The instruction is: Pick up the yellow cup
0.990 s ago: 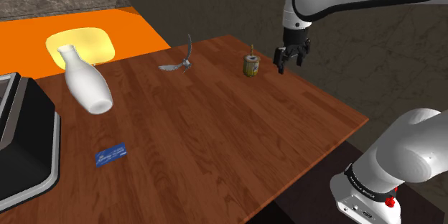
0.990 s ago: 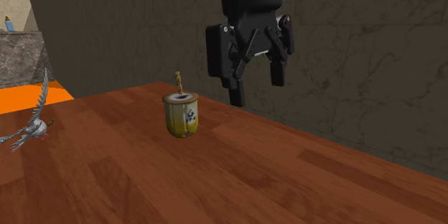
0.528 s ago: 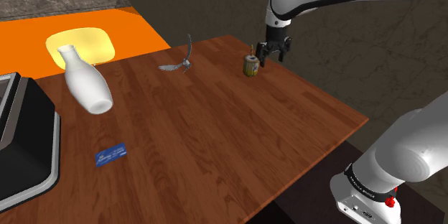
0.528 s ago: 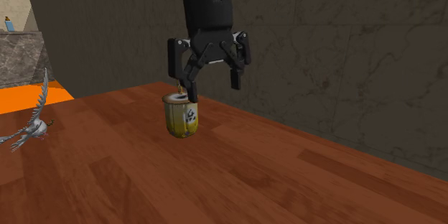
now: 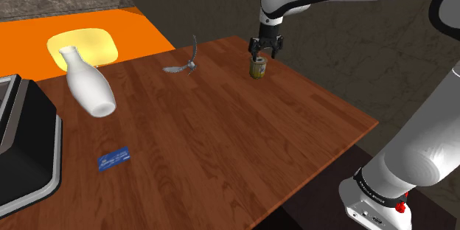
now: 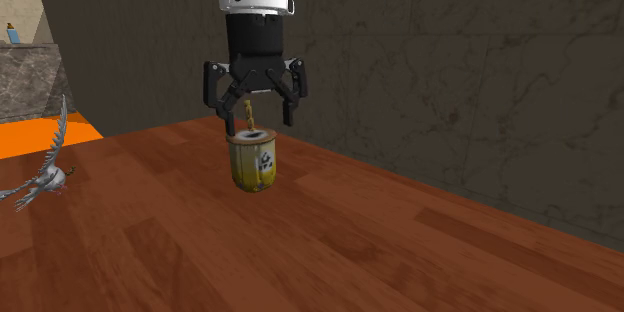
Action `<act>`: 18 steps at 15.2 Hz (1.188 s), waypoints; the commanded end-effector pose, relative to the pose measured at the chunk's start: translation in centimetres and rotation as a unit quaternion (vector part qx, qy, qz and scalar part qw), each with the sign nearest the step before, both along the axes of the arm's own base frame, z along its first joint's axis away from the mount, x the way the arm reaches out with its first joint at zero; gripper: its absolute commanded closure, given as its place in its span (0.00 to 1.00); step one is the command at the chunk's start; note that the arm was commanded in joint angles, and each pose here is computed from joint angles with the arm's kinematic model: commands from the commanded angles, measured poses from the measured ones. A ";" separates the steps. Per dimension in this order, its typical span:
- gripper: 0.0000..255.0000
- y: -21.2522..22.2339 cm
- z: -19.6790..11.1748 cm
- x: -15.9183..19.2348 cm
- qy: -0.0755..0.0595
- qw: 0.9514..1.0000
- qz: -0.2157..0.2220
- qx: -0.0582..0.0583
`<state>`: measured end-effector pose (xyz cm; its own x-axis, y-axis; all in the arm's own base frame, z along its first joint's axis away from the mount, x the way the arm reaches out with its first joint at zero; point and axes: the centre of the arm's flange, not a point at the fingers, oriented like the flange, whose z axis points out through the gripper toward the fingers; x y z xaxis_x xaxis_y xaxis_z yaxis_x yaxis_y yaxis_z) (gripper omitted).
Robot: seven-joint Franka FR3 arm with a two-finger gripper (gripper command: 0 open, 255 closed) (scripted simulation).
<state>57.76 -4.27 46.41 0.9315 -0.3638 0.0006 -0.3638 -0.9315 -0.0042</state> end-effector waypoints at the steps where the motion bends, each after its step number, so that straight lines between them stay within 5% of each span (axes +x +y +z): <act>1: 0.00 -0.2 -0.9 0.6 -0.003 1.000 -0.003 0.001; 8: 0.00 -0.2 -3.8 0.6 -0.003 1.000 -0.003 0.001; 9: 1.00 -0.1 -3.8 0.5 -0.003 1.000 -0.003 0.001; 18: 1.00 -0.2 -3.8 0.6 -0.003 1.000 -0.003 0.001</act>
